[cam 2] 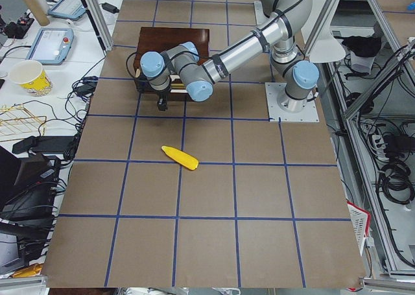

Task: Open drawer and put corn inside
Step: 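Pull the drawer handle outward with the left gripper to open the drawer, then release the handle and move the left gripper toward the yellow corn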

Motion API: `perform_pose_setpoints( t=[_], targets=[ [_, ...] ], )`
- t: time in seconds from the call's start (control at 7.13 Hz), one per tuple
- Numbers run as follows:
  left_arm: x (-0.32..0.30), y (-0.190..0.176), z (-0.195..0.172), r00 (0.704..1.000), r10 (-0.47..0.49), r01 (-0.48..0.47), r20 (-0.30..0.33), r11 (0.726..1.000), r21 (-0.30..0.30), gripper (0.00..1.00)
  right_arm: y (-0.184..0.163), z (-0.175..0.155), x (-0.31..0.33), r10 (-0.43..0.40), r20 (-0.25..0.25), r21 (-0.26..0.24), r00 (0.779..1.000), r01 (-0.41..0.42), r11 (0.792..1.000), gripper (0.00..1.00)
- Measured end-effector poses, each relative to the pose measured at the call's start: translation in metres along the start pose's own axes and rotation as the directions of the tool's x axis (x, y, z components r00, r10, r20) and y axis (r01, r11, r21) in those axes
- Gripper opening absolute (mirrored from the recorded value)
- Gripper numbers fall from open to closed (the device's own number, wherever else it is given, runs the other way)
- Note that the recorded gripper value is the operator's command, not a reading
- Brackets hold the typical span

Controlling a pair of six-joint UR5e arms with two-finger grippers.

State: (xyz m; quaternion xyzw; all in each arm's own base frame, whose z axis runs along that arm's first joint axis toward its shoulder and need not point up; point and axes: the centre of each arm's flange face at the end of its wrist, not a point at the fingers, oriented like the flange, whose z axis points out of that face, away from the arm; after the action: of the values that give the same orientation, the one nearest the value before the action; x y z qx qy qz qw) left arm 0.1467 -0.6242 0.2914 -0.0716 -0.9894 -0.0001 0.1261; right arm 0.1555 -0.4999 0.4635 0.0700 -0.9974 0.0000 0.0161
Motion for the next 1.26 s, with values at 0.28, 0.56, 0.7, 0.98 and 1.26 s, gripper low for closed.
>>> perform_pose_setpoints(
  t=[0.28, 0.56, 0.7, 0.98, 1.26],
  targets=[
    [-0.016, 0.006, -0.005, 1.0, 0.005, -0.005, 0.01, 1.0, 0.002, 1.0, 0.0, 0.0, 0.0, -0.001, 0.0, 0.0, 1.0, 0.001, 1.0, 1.0],
    [-0.022, 0.008, -0.007, 1.0, 0.023, -0.023, 0.021, 1.0, -0.003, 1.0, 0.0, 0.0, 0.0, -0.001, 0.0, 0.0, 1.0, 0.001, 1.0, 1.0],
    [-0.024, 0.008, -0.007, 0.999, 0.037, -0.037, 0.025, 0.999, -0.002, 1.0, 0.0, 0.0, 0.0, -0.001, 0.0, 0.0, 1.0, 0.001, 1.0, 1.0],
    [-0.028, 0.007, -0.008, 0.997, 0.064, -0.064, 0.044, 0.998, 0.001, 1.0, 0.0, 0.0, 0.0, -0.001, 0.0, 0.0, 1.0, 0.001, 1.0, 1.0],
    [-0.043, 0.008, -0.015, 0.995, 0.072, -0.073, 0.069, 0.997, 0.001, 1.0, 0.0, 0.0, 0.0, -0.001, 0.0, 0.0, 1.0, 0.001, 1.0, 1.0]
  ],
)
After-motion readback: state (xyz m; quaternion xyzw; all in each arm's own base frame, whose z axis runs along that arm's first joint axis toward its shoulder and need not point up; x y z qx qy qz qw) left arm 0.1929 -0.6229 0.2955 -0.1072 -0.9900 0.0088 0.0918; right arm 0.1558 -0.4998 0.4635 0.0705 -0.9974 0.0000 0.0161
